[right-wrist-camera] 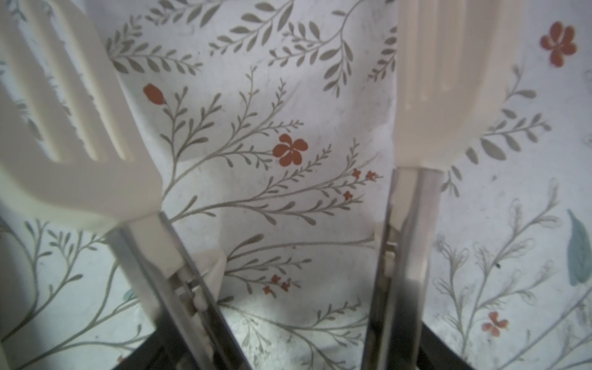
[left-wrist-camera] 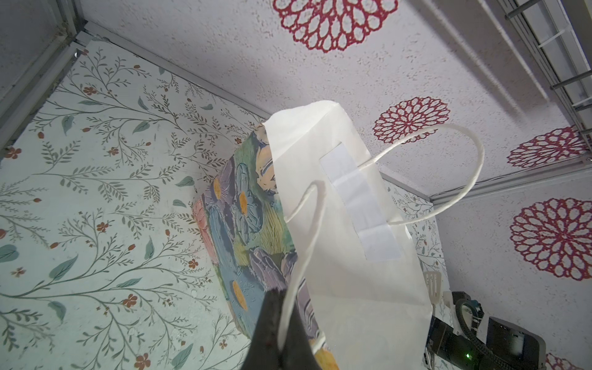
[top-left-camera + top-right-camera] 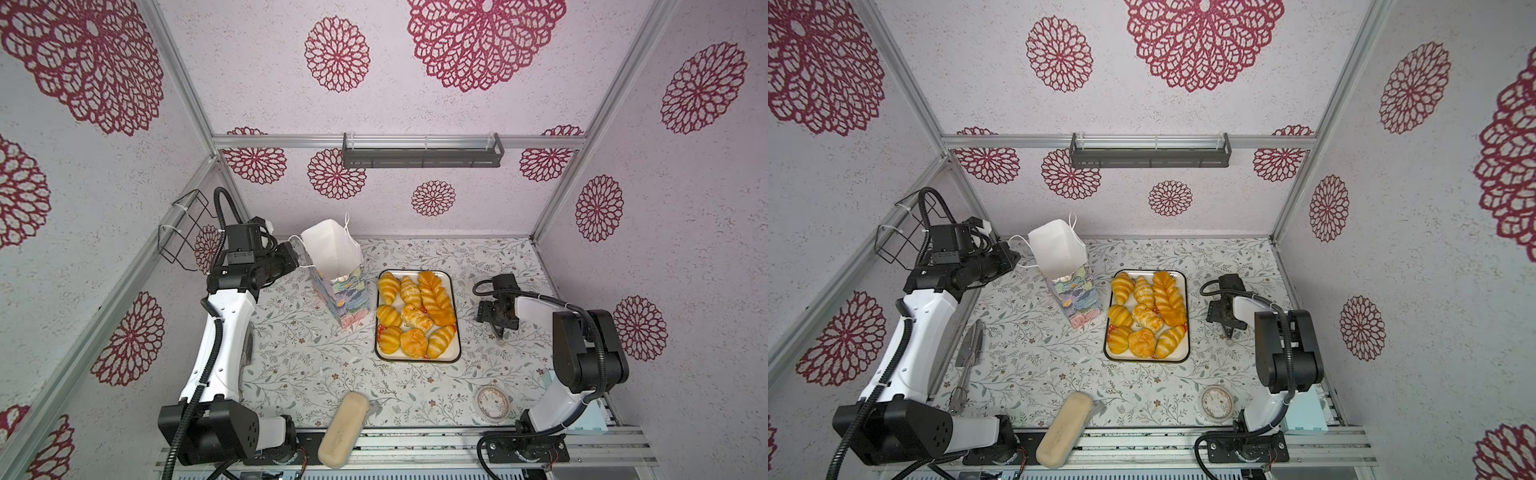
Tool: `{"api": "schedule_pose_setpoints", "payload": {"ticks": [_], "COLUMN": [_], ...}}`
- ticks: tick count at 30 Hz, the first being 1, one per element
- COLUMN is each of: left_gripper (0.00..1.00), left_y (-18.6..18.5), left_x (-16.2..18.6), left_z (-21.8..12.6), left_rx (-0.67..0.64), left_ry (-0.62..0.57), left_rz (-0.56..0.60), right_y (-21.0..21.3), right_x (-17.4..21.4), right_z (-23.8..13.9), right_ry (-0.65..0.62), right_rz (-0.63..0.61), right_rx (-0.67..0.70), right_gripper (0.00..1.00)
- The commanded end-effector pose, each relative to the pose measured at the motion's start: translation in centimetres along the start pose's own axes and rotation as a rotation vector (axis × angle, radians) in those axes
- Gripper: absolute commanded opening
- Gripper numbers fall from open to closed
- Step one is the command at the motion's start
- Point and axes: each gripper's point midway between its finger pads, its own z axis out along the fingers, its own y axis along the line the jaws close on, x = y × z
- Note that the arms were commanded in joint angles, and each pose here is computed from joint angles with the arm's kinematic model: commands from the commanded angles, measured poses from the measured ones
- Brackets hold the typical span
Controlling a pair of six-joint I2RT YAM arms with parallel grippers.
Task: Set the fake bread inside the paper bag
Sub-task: 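Lower the right gripper and grasp the metal tongs by their hinge end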
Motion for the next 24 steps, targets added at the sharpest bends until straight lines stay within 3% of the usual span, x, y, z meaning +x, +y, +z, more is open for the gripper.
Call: {"api": "schedule_pose_setpoints", "payload": {"ticks": [1, 15, 24], "left_gripper": [0.0, 0.0, 0.0], "left_y": [-0.1, -0.5, -0.8], "left_x": [-0.3, -0.3, -0.3], "left_z": [-0.3, -0.4, -0.4], "left_rx": [0.006, 0.015, 0.014], "left_ry": [-0.008, -0.007, -0.005], "left_rz": [0.003, 0.003, 0.009], "right_y": [-0.6, -0.1, 0.2], "right_x": [0.0, -0.3, -0.9], "right_z": [-0.5, -1.6, -4.3], "right_ry": [-0.01, -0.054, -0.113], "right_rz": [-0.008, 0.007, 0.039], "right_rx": [0.019, -0.027, -0.069], "right_gripper": [0.77, 0.61, 0.53]}}
